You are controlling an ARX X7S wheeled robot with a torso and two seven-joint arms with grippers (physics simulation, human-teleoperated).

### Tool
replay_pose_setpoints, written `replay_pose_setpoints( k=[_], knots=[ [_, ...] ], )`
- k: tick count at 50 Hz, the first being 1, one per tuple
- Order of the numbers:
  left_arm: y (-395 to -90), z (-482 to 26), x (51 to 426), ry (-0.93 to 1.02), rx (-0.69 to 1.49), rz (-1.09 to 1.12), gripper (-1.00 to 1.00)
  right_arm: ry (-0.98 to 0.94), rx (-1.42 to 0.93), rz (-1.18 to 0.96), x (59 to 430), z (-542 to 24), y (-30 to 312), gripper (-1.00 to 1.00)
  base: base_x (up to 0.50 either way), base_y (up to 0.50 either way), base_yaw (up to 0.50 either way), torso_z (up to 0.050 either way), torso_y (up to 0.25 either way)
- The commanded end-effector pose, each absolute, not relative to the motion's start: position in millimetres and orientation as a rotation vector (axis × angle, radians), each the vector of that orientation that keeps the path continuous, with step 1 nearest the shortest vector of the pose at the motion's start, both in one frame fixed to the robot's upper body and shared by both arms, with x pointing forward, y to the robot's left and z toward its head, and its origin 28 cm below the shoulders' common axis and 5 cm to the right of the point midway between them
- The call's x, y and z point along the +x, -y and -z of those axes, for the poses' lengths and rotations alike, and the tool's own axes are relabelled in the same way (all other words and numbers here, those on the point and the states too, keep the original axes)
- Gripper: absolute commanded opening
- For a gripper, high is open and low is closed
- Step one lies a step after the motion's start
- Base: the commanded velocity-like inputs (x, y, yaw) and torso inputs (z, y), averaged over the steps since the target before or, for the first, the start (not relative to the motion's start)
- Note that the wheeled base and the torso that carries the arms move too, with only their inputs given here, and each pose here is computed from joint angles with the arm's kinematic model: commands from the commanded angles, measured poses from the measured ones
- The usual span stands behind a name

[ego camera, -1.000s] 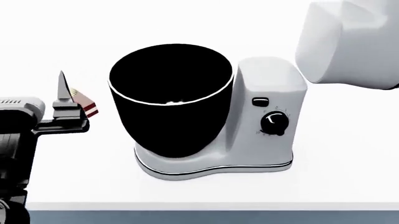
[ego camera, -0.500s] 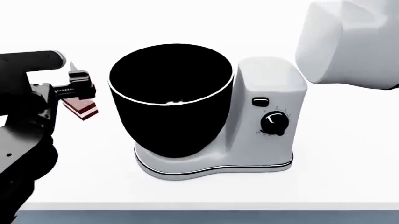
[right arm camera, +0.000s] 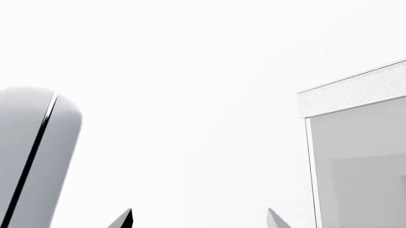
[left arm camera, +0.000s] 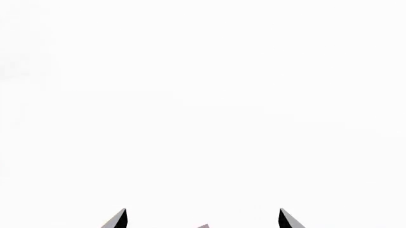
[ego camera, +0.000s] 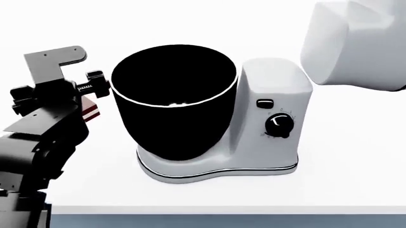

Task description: Place the cake in the stand mixer bowl.

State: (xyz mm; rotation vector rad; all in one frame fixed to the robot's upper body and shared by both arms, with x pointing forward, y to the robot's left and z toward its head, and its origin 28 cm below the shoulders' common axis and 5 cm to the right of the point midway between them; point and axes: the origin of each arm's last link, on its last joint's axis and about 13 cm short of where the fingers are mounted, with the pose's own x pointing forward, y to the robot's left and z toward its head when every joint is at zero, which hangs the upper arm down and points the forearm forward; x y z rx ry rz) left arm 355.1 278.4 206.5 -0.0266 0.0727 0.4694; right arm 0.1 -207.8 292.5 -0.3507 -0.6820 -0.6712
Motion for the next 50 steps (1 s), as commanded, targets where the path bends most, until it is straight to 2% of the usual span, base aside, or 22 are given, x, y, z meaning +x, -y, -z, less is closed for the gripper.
replay_pose_setpoints(
  k=[1,29,50],
  knots=[
    [-272.8,-203.1,367.6,-0.121,-0.052,-0.573,1.0,0.679,-0.348,0.663,1.6,-290.1,207.8,1.0,0.0,0.0,0.0,0.0,0.0],
    [-265.6,-197.1,370.0,-0.209,-0.065,-0.692,1.0,0.676,-0.348,0.652,4.8,-288.0,207.7,1.0,0.0,0.0,0.0,0.0,0.0],
    [-256.4,-200.7,379.0,-0.224,-0.08,-0.55,1.0,0.675,-0.35,0.644,5.4,-287.1,207.3,1.0,0.0,0.0,0.0,0.0,0.0]
  ],
)
